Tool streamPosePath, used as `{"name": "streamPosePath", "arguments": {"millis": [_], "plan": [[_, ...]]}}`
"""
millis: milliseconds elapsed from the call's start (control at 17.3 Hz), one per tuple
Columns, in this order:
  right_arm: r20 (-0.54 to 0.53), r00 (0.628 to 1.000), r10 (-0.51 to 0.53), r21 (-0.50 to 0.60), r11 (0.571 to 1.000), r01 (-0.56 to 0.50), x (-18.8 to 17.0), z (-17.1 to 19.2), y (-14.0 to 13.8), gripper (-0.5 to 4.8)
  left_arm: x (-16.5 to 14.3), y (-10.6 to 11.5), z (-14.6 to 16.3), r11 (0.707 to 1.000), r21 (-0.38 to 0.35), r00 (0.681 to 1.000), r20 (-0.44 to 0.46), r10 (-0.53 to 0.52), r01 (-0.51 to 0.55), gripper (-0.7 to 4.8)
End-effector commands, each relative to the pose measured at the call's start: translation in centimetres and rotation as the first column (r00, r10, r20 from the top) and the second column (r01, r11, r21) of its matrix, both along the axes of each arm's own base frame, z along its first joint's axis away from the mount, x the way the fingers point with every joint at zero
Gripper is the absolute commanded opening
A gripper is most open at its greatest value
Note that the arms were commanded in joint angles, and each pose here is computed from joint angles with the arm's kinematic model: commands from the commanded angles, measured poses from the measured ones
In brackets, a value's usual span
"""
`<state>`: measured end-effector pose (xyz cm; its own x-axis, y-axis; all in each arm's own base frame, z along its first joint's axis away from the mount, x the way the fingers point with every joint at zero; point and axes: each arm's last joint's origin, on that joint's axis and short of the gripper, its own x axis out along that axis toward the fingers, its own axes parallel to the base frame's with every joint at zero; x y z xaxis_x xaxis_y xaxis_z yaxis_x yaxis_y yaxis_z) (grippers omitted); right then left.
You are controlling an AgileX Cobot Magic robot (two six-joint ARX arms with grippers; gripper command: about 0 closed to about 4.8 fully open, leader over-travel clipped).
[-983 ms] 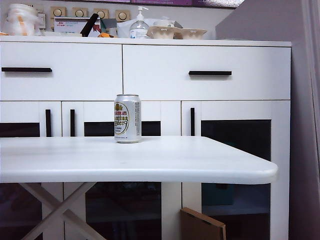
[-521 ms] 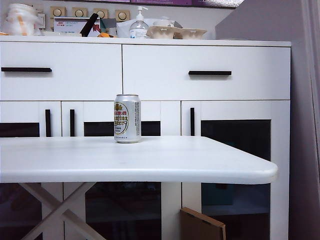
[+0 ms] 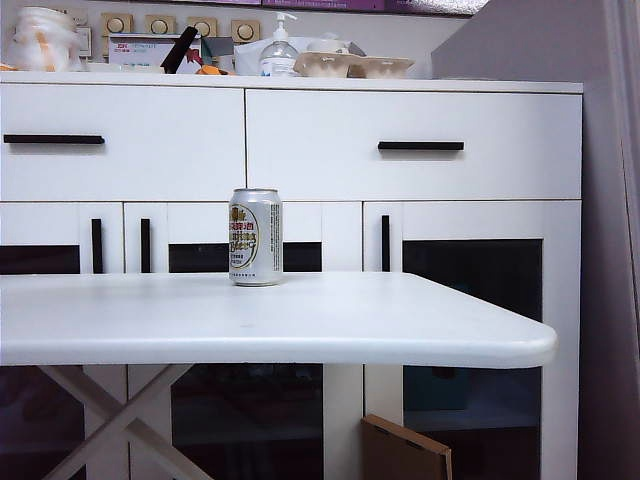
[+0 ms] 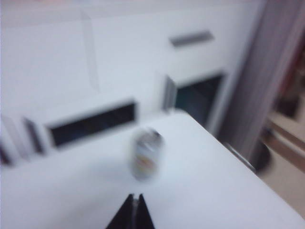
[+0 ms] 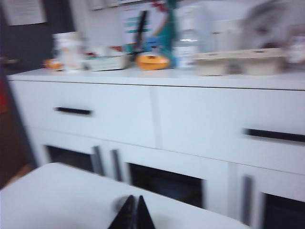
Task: Pick up a can of beer from the white table, open the left drawer, place the beer inside the drawer, and finally close the drawer.
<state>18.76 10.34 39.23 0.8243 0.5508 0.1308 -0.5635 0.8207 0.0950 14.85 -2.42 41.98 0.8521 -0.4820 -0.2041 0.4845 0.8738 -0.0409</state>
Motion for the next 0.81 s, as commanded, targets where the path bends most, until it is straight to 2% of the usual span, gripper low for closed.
{"name": "streamPosePath", "arguments": {"millis": [58,463,636,694,752,810], "plan": [[0.001,0.999,0.054,-0.004,0.999,-0.054,1.3,0.5,1.8,-0.06,0.0,-0.8,0.0,1.000,0.016,1.000,-0.016,-0.015,0.016,-0.05],[0.006,0.989,0.147,-0.012,0.989,-0.147,4.8,-1.2,4.9,-0.04,-0.1,-1.0,-0.1,1.000,0.018,0.999,-0.027,-0.018,0.018,-0.05],[0.031,0.988,0.150,-0.005,0.989,-0.150,6.1,-2.1,5.7,0.41,-0.1,-1.0,-0.1,1.000,0.018,1.000,-0.026,-0.018,0.018,-0.05],[0.044,0.987,0.152,-0.003,0.988,-0.152,6.6,-2.4,6.0,0.74,-0.1,-1.0,-0.1,1.000,0.018,1.000,-0.024,-0.018,0.018,-0.05],[0.061,0.984,0.167,0.000,0.986,-0.168,7.1,-2.7,6.4,1.49,0.0,-1.0,-0.1,1.000,0.017,1.000,-0.020,-0.018,0.018,-0.05],[0.073,0.980,0.184,0.001,0.983,-0.185,7.6,-3.1,6.7,2.61,0.0,-1.0,0.0,1.000,0.016,1.000,-0.015,-0.018,0.018,-0.05]]}}
